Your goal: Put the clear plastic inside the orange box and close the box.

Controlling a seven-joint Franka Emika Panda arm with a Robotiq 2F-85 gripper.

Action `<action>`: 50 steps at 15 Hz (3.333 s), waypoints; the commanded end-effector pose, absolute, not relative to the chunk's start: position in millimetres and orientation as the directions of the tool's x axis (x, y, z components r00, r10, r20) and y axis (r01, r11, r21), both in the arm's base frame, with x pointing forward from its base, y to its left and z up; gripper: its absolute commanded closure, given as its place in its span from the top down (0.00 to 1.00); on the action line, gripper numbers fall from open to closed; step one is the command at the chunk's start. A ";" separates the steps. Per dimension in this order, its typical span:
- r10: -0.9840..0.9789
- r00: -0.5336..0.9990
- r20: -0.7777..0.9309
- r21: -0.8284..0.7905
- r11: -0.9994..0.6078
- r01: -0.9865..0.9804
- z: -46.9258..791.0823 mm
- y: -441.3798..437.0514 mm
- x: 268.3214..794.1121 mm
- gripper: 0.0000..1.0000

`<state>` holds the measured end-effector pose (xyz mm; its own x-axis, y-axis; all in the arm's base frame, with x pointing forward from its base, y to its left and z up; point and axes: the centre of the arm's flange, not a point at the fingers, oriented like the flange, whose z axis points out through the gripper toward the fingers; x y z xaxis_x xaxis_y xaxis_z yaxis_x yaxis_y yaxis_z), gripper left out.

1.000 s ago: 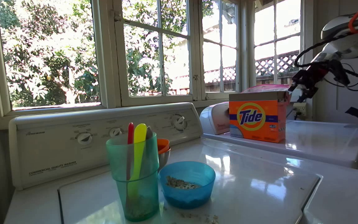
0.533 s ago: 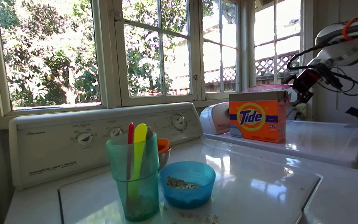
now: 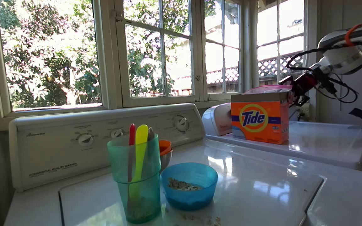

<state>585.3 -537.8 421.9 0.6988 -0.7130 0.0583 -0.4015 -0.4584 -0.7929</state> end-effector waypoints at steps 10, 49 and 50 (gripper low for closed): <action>-0.724 0.672 0.157 -0.915 -0.363 -0.178 526.4 -574.5 575.1 1.00; 0.097 0.792 0.602 -0.298 -0.894 0.335 667.7 -416.5 561.1 1.00; 0.110 0.789 0.604 -0.279 -0.898 0.339 671.6 -414.2 561.0 1.00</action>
<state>561.0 -414.2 671.8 0.7894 0.1104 0.6038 0.3390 -0.8985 -0.2790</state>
